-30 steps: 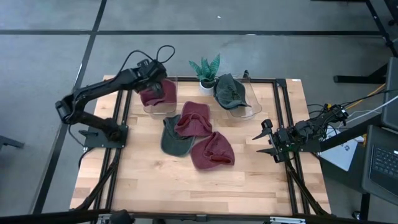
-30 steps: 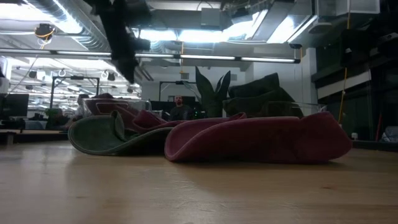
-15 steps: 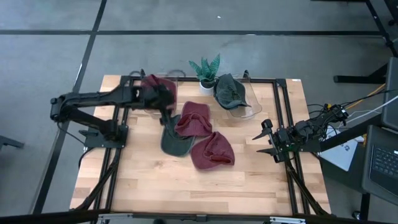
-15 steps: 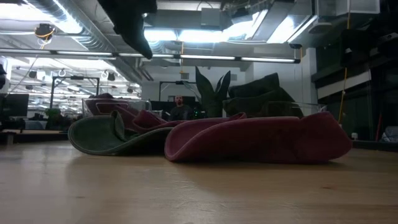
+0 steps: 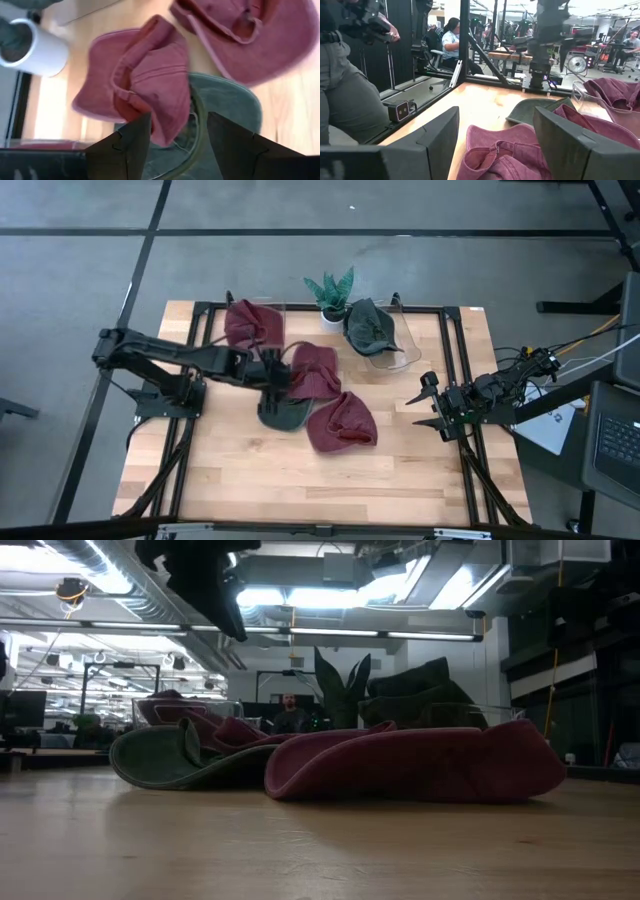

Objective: Pick & Place hat
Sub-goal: Put the bottom red cap into the left bin

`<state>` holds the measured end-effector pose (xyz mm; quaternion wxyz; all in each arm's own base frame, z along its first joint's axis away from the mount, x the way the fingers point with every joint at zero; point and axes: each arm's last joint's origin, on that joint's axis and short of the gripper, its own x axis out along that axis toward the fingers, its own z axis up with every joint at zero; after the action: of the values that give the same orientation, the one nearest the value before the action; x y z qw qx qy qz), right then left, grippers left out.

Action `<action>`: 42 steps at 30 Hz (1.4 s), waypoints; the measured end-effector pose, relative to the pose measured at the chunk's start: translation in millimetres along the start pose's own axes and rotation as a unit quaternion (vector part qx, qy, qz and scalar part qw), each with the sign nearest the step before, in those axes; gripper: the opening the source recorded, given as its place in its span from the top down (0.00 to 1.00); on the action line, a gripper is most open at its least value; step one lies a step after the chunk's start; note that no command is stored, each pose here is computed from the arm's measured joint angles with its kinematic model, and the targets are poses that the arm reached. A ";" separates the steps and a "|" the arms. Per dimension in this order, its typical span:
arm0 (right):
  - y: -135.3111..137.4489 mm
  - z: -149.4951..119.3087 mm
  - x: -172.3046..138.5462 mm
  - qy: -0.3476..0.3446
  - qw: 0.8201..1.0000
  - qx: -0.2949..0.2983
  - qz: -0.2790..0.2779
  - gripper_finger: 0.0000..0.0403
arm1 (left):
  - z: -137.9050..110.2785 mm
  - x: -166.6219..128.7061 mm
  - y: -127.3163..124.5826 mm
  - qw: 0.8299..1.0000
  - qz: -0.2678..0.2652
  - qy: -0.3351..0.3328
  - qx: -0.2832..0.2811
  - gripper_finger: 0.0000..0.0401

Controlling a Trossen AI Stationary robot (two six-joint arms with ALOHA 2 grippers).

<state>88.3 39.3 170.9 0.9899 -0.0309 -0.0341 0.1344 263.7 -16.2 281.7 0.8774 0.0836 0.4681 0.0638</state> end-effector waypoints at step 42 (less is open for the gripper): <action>0.0 0.1 0.0 0.000 1.000 0.000 0.000 0.37 | 20.3 120.9 -169.6 0.980 -0.121 -0.142 0.067 0.54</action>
<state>88.3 39.3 171.0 0.9899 -0.0308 -0.0342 0.1344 353.2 -160.8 159.8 0.9287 0.0930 0.3485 -0.0866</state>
